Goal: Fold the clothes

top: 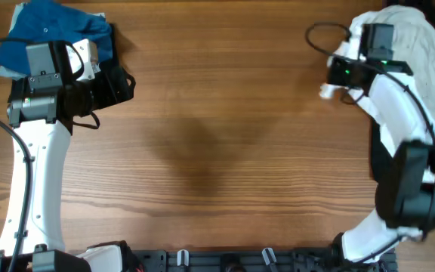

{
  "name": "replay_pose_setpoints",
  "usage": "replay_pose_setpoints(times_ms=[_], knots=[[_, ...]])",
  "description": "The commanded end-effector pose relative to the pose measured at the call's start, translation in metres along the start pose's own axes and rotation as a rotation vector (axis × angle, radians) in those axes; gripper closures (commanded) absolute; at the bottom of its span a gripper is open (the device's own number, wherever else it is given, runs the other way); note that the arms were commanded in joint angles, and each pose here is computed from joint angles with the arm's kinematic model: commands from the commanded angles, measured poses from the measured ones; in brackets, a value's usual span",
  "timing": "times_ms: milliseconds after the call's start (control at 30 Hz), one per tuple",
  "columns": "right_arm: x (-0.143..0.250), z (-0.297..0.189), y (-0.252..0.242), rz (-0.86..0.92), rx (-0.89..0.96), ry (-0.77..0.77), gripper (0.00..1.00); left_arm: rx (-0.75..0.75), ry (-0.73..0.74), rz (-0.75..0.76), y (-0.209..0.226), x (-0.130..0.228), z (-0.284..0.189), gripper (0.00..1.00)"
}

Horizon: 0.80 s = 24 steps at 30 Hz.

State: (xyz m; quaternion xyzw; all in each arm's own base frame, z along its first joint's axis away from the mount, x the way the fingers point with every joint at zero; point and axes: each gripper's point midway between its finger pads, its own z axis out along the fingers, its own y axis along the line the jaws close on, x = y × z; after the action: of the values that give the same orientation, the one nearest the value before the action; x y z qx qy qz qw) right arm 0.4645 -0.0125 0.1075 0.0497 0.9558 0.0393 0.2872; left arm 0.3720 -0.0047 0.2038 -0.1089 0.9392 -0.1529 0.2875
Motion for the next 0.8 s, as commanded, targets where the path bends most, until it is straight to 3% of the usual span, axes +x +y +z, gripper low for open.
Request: replay_pose_setpoints(times_ms=[0,67,233,433,600,633,667,700,733,767], knots=[[0.005,-0.023,0.106,-0.150,-0.226,-0.018,0.96,-0.068,-0.022,0.017,0.010,-0.007,-0.001,0.05],[0.031,-0.034,0.189,-0.299,-0.353,-0.004,0.96,-0.090,-0.032,0.010,0.017,-0.009,-0.002,0.05],[0.098,-0.086,0.322,-0.563,-0.588,0.029,0.96,-0.120,-0.056,-0.037,0.038,-0.016,-0.008,0.07],[0.186,-0.158,0.399,-0.833,-0.902,0.137,0.96,-0.144,-0.068,-0.070,0.053,-0.019,-0.012,0.06],[0.243,-0.201,0.420,-1.070,-0.988,0.172,0.96,-0.141,-0.088,-0.064,0.052,-0.024,-0.013,0.06],[0.248,-0.203,0.422,-1.101,-0.982,0.165,0.91,-0.141,-0.088,-0.064,0.052,-0.024,-0.013,0.06],[0.245,-0.200,0.420,-1.102,-0.936,0.155,0.53,-0.141,-0.087,-0.065,0.052,-0.024,-0.013,0.06],[0.235,-0.196,0.415,-1.085,-0.873,0.142,0.37,-0.141,-0.087,-0.065,0.052,-0.023,-0.013,0.06],[0.219,-0.191,0.407,-1.032,-0.802,0.133,0.27,-0.141,-0.084,-0.066,0.052,-0.023,-0.013,0.06],[0.201,-0.189,0.396,-0.979,-0.755,0.121,0.25,-0.141,-0.084,-0.065,0.052,-0.023,-0.013,0.05]])
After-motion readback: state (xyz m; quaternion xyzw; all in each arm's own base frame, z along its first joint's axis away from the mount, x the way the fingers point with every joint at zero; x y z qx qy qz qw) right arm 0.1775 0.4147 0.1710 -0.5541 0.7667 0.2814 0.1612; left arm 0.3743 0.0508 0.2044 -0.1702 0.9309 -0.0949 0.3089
